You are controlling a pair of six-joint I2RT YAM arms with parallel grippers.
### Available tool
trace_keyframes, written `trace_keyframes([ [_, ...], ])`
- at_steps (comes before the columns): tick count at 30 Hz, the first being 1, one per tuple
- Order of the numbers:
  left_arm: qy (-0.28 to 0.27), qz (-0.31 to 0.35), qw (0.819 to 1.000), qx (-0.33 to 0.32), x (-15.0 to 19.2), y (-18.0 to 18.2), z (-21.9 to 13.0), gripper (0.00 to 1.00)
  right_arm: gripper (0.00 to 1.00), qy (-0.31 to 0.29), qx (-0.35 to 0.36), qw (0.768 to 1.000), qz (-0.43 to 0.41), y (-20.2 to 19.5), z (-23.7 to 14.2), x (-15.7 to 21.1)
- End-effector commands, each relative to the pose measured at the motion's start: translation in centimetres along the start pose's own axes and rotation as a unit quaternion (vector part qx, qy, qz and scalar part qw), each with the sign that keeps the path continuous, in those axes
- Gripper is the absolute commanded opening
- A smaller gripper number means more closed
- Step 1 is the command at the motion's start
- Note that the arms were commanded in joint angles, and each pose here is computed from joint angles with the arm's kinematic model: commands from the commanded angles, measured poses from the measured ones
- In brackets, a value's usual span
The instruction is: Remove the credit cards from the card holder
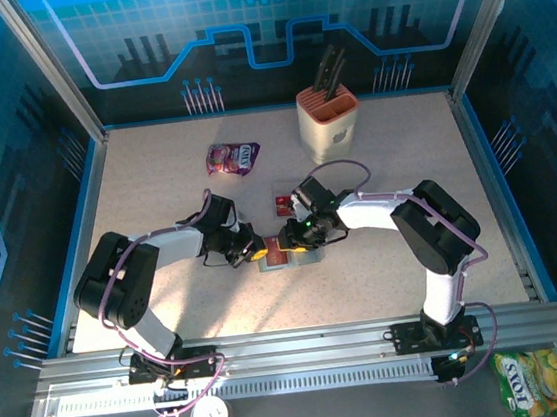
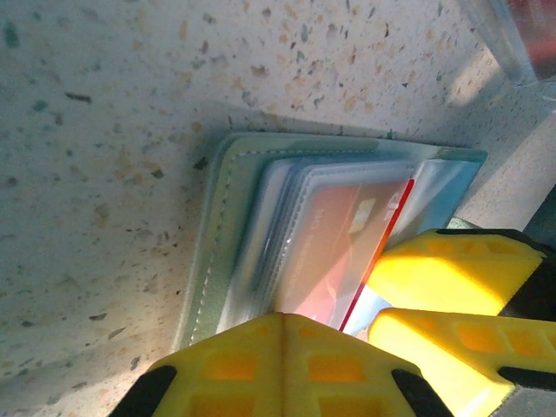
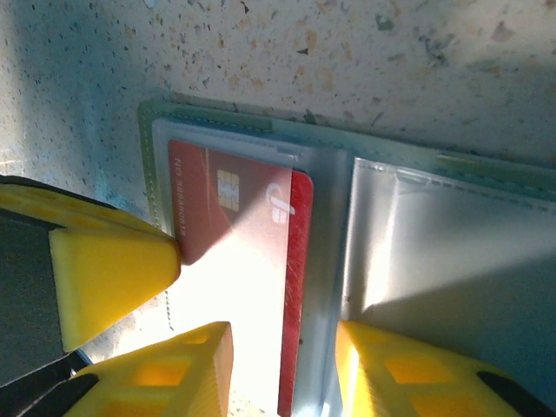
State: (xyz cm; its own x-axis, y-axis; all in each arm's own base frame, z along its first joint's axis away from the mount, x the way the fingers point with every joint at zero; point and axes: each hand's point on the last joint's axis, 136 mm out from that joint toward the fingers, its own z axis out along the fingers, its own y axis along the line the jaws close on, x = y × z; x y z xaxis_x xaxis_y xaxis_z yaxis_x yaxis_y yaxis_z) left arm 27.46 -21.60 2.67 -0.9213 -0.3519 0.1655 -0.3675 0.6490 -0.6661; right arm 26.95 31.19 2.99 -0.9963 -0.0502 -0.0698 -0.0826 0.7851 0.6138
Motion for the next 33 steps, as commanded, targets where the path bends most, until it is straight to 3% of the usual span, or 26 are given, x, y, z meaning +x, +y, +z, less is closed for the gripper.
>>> trace_keyframes([
  [1, -0.004, 0.01, 1.0, -0.008, -0.1, -0.4, -0.5, 0.07, 0.38, -0.013, 0.001, 1.0, -0.008, 0.8, -1.4, -0.6],
  [33, 0.001, 0.002, 0.999, -0.034, 0.4, 1.8, 0.2, 0.0, 0.37, 0.001, -0.043, 0.999, 0.002, 1.9, -0.1, -0.8],
])
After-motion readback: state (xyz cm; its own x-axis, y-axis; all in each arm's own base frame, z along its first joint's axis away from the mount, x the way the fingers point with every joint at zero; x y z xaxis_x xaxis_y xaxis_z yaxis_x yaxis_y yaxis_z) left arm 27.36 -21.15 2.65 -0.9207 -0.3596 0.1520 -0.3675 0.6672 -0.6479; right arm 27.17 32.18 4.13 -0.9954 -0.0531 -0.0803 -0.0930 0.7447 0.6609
